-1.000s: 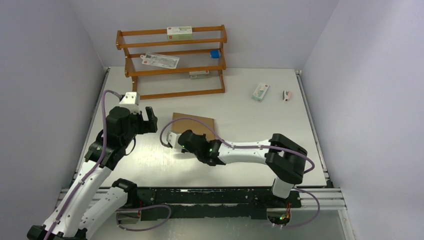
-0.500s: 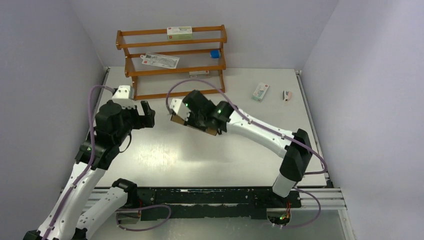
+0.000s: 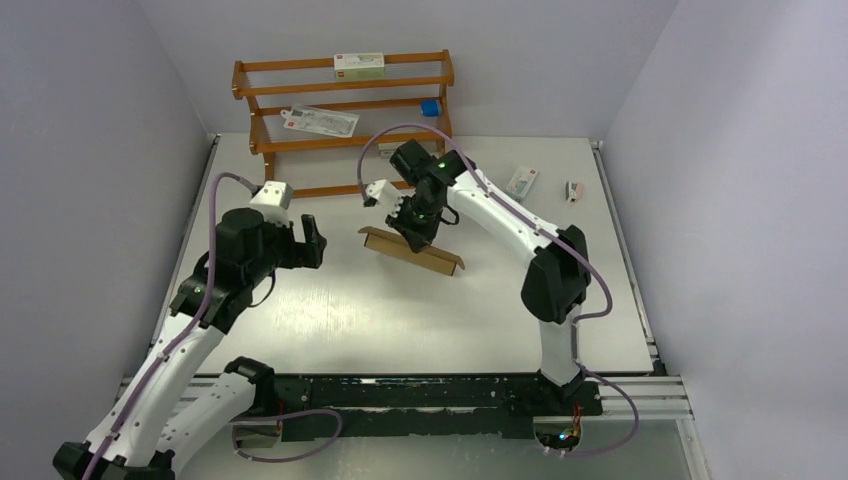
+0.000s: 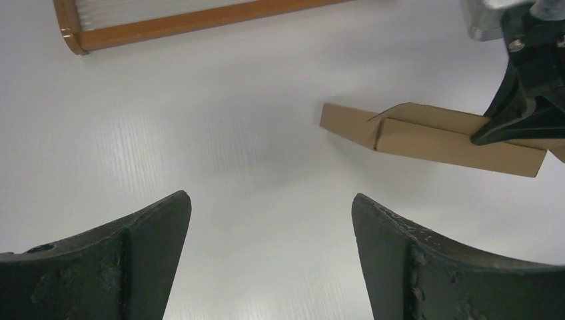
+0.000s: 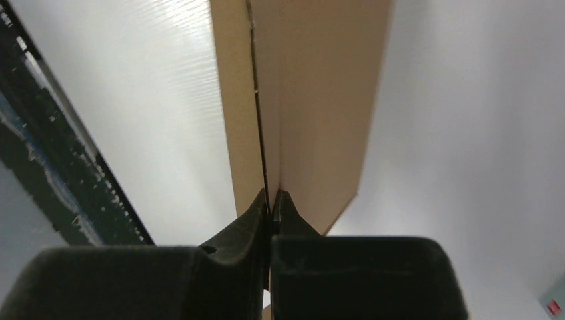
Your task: Fold the paper box
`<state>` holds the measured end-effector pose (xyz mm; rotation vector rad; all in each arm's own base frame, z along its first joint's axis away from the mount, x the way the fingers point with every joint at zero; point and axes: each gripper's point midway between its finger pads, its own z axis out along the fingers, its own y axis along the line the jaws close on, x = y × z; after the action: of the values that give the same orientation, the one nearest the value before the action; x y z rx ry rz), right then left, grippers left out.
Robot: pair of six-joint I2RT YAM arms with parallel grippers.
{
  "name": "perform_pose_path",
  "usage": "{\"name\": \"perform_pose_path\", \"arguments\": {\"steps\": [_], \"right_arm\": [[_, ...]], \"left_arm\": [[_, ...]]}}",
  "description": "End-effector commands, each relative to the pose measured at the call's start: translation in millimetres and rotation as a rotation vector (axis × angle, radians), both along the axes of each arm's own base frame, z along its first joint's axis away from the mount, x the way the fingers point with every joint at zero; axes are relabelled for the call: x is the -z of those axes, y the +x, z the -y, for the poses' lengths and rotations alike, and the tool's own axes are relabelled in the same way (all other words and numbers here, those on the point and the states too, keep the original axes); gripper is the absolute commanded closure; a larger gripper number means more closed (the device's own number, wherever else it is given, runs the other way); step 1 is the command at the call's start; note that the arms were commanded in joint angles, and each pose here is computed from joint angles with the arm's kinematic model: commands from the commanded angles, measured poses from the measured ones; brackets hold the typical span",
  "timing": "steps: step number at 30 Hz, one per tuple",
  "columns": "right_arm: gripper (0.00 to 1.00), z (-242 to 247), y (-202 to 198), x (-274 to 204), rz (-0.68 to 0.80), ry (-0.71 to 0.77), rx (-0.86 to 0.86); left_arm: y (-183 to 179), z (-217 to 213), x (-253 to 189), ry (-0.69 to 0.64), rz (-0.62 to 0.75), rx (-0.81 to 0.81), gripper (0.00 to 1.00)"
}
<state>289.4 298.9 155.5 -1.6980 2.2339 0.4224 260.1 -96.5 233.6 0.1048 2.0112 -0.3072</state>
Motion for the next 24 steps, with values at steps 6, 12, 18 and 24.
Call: {"name": "perform_pose_path", "arguments": {"steps": [6,12,18,24], "right_arm": [[0.9,-1,-15,33,-0.252,0.006,-0.14],[0.76,-1,20,22,-0.154,0.035,-0.089],[0.89,-7,33,4,-0.117,0.11,-0.103],[0.94,-12,7,7,-0.229,0.17,-0.154]], "left_arm": [[12,28,2,0.0,-0.002,0.139,0.06],[20,37,14,0.021,-0.054,0.185,0.06],[27,49,21,0.026,-0.107,0.24,0.08],[27,48,14,0.043,-0.12,0.241,0.1]]}}
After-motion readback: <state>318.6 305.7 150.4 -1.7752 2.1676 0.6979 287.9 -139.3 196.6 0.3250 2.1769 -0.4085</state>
